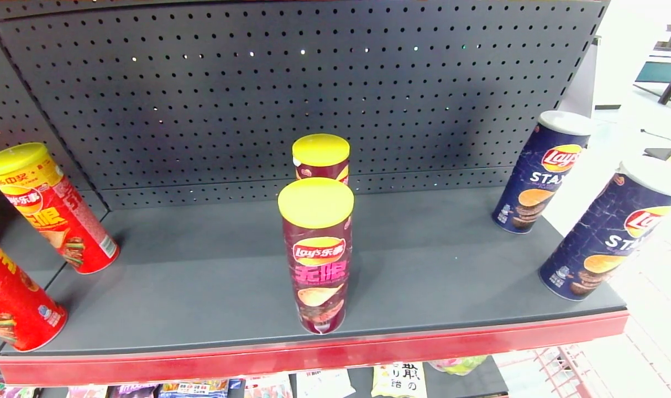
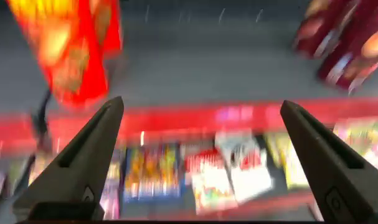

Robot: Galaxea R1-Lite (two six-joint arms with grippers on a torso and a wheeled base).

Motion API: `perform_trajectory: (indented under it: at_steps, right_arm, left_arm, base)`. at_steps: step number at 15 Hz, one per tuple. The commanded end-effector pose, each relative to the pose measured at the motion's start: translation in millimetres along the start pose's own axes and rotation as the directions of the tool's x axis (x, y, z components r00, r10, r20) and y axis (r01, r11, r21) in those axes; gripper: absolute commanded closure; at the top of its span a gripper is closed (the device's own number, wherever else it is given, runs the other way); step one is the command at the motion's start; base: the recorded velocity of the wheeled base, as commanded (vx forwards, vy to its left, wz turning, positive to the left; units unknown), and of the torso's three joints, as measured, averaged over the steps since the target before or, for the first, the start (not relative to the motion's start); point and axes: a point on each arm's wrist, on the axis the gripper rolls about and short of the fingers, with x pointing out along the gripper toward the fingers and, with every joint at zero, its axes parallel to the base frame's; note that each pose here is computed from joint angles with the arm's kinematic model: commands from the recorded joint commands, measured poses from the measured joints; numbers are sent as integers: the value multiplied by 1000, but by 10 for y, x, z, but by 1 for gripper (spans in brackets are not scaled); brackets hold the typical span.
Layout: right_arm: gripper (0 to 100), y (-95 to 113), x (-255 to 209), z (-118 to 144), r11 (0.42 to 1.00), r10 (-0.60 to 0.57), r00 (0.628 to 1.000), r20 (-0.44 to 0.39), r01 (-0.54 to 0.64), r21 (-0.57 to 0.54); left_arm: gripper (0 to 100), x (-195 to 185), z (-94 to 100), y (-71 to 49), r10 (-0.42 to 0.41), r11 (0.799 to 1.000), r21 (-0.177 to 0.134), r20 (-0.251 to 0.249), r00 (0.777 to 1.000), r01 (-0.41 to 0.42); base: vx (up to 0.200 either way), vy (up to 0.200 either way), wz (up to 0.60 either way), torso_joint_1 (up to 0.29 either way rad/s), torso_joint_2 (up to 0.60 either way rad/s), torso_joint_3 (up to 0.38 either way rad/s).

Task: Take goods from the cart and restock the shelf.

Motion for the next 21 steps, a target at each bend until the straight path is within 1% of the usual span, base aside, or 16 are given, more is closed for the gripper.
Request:
perform_trajectory:
  at_steps: [1, 2, 4, 7, 8, 9, 10, 11, 12, 13, 15, 17, 18, 19, 20, 21]
  right_arm:
    - [0, -3, 2, -36, 1000, -21, 1000, -5, 21, 7]
    - [0, -9, 2, -37, 999, -44, 999, -8, 44, 7]
    - [0, -3, -4, -68, 999, -34, 999, -30, 34, 21]
    - [0, 4, -20, -98, 998, -47, 998, -37, 48, 26]
    - [0, 7, -39, -104, 998, -59, 998, -11, 59, 25]
    - [0, 11, -57, -108, 997, -72, 997, 14, 72, 24]
    - [0, 11, -59, -108, 997, -74, 997, 16, 73, 27]
    - [0, 11, -59, -108, 997, -74, 997, 16, 73, 27]
    - [0, 11, -59, -108, 997, -74, 997, 16, 73, 27]
    - [0, 11, -59, -108, 997, -74, 997, 16, 73, 29]
    - [0, 11, -59, -108, 997, -74, 997, 16, 73, 29]
    - [0, 11, -59, -108, 997, -74, 997, 16, 73, 30]
    - [0, 11, -60, -109, 997, -74, 997, 17, 73, 32]
    - [0, 11, -60, -109, 997, -74, 997, 17, 73, 32]
    - [0, 11, -60, -109, 997, -74, 997, 17, 73, 34]
    - [0, 11, -60, -109, 997, -74, 997, 17, 73, 38]
  left_arm:
    - [0, 39, -137, 26, 51, 999, 3, -24, 998, -51]
    - [0, 40, -141, 42, 117, 993, 8, -19, 993, -117]
    - [0, 37, -136, 46, 139, 990, -4, -17, 990, -140]
    - [0, 42, -147, 28, 53, 998, 26, -25, 998, -52]
    - [0, 48, -154, 9, -35, 992, 123, -24, 999, 38]
    - [0, 48, -154, 15, -9, 992, 130, -22, 1000, 12]
    - [0, 45, -150, 43, 116, 986, 121, -14, 993, -114]
    - [0, 40, -152, 78, 269, 958, 101, -1, 963, -268]
    - [0, 40, -157, 86, 303, 949, 89, 2, 953, -302]
    - [0, 40, -161, 89, 312, 949, 47, 1, 950, -311]
    - [0, 41, -160, 77, 264, 963, 50, -9, 965, -263]
    - [0, 72, -156, 74, 276, 960, 67, -78, 958, -271]
    - [0, 41, -164, 52, 143, 980, 143, -43, 989, -135]
    - [0, 40, -159, 22, 22, 983, 182, -44, 999, -13]
    - [0, 48, -205, 33, 57, 993, 109, -60, 997, -50]
    - [0, 45, -202, 63, 193, 980, 65, -50, 980, -190]
  base:
    - [0, 0, 0, 0, 0, 0]
    - [0, 0, 0, 0, 0, 0]
    - [0, 0, 0, 0, 0, 0]
    - [0, 0, 0, 0, 0, 0]
    - [0, 0, 0, 0, 0, 0]
    - [0, 0, 0, 0, 0, 0]
    - [0, 0, 0, 0, 0, 0]
    - [0, 0, 0, 0, 0, 0]
    - [0, 0, 0, 0, 0, 0]
    - [0, 0, 0, 0, 0, 0]
    - [0, 0, 0, 0, 0, 0]
    - [0, 0, 0, 0, 0, 0]
    - [0, 0, 0, 0, 0, 0]
    - [0, 0, 0, 0, 0, 0]
    - [0, 0, 0, 0, 0, 0]
    - [0, 0, 0, 0, 0, 0]
